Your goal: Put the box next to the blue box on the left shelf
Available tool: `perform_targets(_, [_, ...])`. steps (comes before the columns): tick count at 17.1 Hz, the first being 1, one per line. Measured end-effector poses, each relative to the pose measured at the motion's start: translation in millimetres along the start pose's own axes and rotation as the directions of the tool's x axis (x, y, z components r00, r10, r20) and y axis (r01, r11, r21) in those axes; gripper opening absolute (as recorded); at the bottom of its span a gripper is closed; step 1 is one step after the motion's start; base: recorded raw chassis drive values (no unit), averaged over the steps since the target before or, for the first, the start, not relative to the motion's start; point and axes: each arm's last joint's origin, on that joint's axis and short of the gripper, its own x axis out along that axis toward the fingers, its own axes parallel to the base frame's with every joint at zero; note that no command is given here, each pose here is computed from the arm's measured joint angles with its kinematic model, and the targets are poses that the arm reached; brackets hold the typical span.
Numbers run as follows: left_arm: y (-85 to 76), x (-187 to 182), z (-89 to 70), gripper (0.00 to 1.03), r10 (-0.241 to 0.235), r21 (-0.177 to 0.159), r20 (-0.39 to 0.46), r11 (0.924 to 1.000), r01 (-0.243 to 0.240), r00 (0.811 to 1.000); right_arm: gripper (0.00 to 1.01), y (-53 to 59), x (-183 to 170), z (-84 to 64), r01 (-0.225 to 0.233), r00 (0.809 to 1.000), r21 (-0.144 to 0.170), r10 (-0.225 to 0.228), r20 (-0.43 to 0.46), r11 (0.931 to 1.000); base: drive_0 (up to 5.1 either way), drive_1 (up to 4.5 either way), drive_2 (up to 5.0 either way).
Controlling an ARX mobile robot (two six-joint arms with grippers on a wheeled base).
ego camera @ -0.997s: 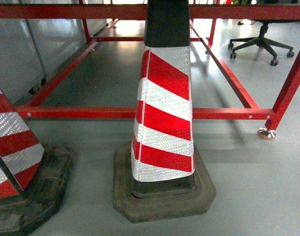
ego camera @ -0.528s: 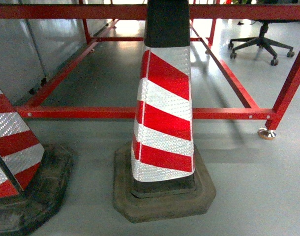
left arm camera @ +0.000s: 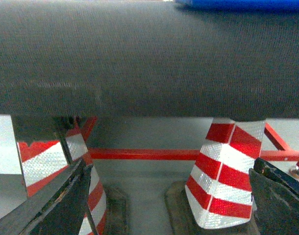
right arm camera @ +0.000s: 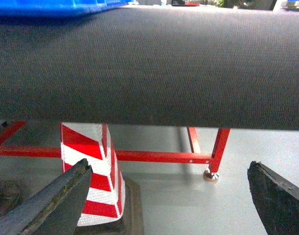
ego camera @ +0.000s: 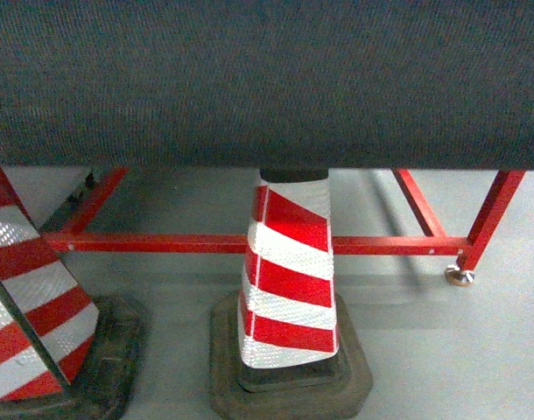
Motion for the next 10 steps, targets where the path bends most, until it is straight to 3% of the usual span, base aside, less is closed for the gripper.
perform_targets(10, [0.0, 0.0, 0.1, 0.98, 0.000, 0.000, 0.001, 1.0000, 0.000, 1.000, 0.98, 0.0, 0.0, -0.1, -0.001, 1.000, -0.002, 0.001, -0.001, 1.0000, 0.0, 0.00, 0.0])
